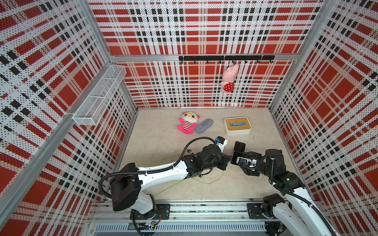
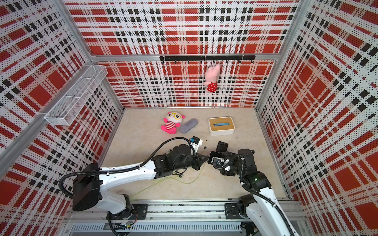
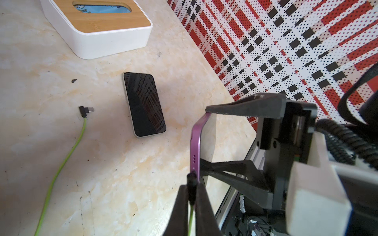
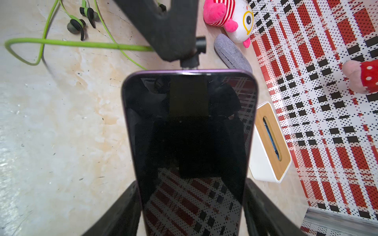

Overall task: Plug wired earphones into phones
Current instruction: Insert the wired earphone into the phone, then place the phone at the center of the board.

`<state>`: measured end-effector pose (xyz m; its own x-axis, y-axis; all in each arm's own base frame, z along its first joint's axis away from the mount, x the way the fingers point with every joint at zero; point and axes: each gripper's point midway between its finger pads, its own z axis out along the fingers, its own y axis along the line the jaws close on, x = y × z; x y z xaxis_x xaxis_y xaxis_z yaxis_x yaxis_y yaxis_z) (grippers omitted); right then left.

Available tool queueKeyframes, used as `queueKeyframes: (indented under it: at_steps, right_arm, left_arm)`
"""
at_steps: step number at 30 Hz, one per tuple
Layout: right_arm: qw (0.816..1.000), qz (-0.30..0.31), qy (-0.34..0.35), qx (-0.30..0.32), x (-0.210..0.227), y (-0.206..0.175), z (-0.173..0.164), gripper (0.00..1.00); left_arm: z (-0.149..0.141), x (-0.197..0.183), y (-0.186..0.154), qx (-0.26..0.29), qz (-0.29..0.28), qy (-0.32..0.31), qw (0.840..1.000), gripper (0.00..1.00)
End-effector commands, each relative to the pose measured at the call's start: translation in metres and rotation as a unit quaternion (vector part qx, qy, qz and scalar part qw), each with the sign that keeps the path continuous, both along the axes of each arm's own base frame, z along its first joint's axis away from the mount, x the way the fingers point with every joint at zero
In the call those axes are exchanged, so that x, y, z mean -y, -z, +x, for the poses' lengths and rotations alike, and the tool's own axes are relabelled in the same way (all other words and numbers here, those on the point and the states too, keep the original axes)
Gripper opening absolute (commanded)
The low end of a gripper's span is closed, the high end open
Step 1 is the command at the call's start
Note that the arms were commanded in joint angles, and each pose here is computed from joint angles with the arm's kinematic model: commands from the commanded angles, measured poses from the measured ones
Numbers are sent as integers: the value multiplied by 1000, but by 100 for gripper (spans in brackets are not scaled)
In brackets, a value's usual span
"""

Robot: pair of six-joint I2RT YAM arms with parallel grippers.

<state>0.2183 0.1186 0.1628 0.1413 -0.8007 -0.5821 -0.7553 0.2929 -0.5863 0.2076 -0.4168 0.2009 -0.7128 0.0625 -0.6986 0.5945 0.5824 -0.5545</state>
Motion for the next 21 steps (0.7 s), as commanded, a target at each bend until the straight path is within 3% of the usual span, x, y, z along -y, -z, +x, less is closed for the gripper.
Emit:
queueKeyframes:
  at_steps: [1,3,6,13,21]
  right_arm:
    - [994,58,-70,64,-26,-53,-7,59]
    - [995,51,-69,59,-25,-51,-8,59]
    - [997,33,-57,43,-19,-42,-8,59]
    - [994,-64,-38,-83,5,31,-25,60]
    - [971,-137,-8,-195,28,94,-32,62]
  left_arm:
    - [-7,11,4,-6,-7,24,1000,0]
    - [-8,14,5,-3,-5,27,1000,0]
    - [1,9,7,4,8,7,1000,16]
    - [34,-41,-9,38,-3,-80,996,80]
    - [71,-134,-4,71,13,-205,976,99]
